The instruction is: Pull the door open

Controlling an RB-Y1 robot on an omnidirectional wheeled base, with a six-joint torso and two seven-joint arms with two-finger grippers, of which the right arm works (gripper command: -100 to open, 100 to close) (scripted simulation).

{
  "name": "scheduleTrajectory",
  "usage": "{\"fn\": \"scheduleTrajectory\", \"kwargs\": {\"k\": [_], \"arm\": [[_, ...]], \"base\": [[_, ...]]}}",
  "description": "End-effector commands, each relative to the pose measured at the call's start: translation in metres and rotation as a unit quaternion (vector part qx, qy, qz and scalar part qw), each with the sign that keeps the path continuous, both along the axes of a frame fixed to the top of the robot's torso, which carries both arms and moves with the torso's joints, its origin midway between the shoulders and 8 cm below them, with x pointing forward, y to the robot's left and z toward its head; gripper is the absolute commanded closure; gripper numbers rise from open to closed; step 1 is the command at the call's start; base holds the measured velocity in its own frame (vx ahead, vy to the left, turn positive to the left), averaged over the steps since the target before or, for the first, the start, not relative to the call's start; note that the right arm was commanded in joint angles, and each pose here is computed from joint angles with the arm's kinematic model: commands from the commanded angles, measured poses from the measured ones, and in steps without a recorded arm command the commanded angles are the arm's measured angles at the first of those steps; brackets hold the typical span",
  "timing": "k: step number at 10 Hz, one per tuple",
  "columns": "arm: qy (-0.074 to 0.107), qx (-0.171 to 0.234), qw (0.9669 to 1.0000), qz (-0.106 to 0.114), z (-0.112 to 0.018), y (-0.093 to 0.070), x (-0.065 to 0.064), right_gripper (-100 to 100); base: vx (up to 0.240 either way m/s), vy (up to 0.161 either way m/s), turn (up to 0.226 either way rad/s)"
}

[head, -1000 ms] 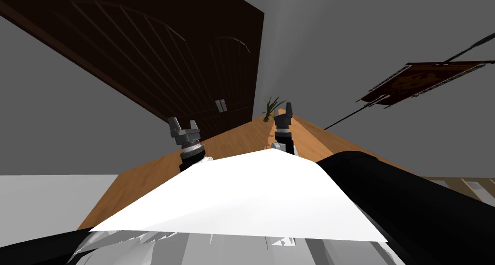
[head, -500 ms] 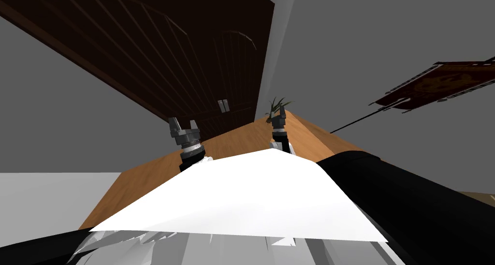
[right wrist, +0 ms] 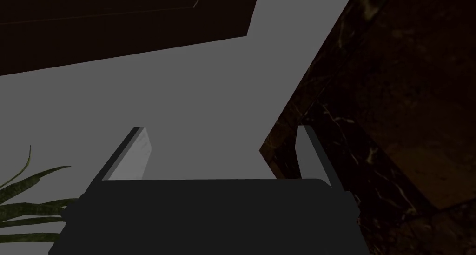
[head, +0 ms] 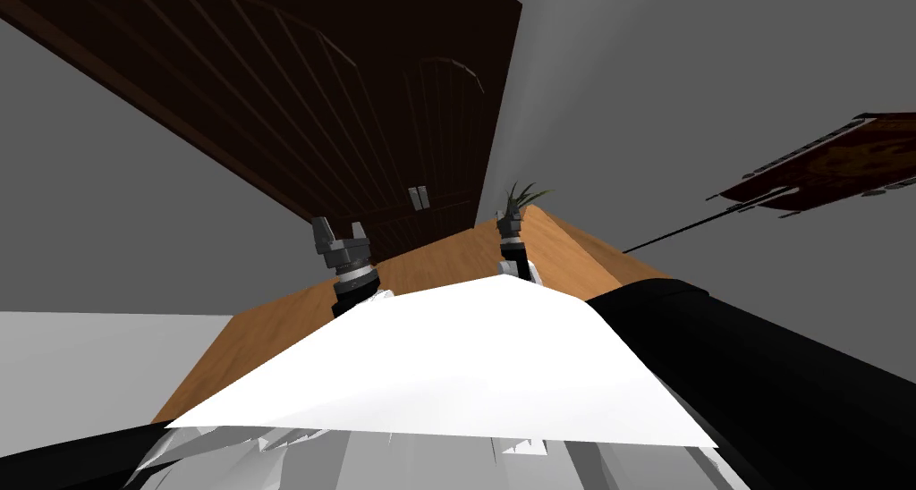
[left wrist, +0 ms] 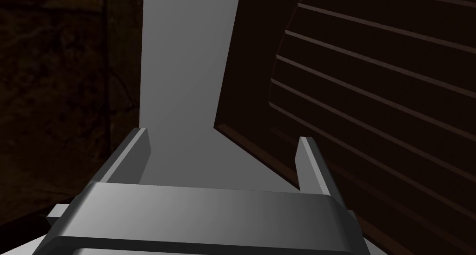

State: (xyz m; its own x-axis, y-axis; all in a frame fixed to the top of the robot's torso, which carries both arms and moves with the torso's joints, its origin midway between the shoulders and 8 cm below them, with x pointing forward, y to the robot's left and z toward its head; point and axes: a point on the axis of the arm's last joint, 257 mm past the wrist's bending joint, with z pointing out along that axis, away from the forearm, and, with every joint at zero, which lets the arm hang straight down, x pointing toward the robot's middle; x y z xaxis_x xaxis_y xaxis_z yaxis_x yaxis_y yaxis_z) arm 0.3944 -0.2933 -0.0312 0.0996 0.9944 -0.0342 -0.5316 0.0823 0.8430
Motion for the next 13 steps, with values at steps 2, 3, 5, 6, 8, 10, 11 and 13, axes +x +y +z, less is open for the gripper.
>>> {"fn": "scheduleTrajectory", "kwargs": {"k": [2,3,5,6,8,10,11,13], "arm": [[0.017,-0.001,0.9998,0.004,-0.018,0.0,0.011,-100],[0.024,-0.001,0.9997,0.005,-0.024,0.0,0.016,-100],[0.038,-0.002,0.9993,0.007,-0.037,0.0,0.025,-100],[0.045,-0.002,0.9989,0.008,-0.044,0.0,0.029,-100],[0.059,-0.002,0.9982,0.011,-0.058,0.0,0.038,-100],[0.074,-0.002,0.9972,0.013,-0.072,0.0,0.047,-100],[0.081,-0.002,0.9966,0.014,-0.079,0.0,0.051,-100],[0.096,-0.001,0.9953,0.016,-0.093,0.0,0.06,-100]], "base": [[0.096,0.047,0.054],[0.099,0.034,0.072],[0.099,0.037,0.066],[0.094,0.041,0.066],[0.117,0.046,0.07],[0.105,0.045,0.063],[0.106,0.048,0.068],[0.101,0.039,0.075]]}}
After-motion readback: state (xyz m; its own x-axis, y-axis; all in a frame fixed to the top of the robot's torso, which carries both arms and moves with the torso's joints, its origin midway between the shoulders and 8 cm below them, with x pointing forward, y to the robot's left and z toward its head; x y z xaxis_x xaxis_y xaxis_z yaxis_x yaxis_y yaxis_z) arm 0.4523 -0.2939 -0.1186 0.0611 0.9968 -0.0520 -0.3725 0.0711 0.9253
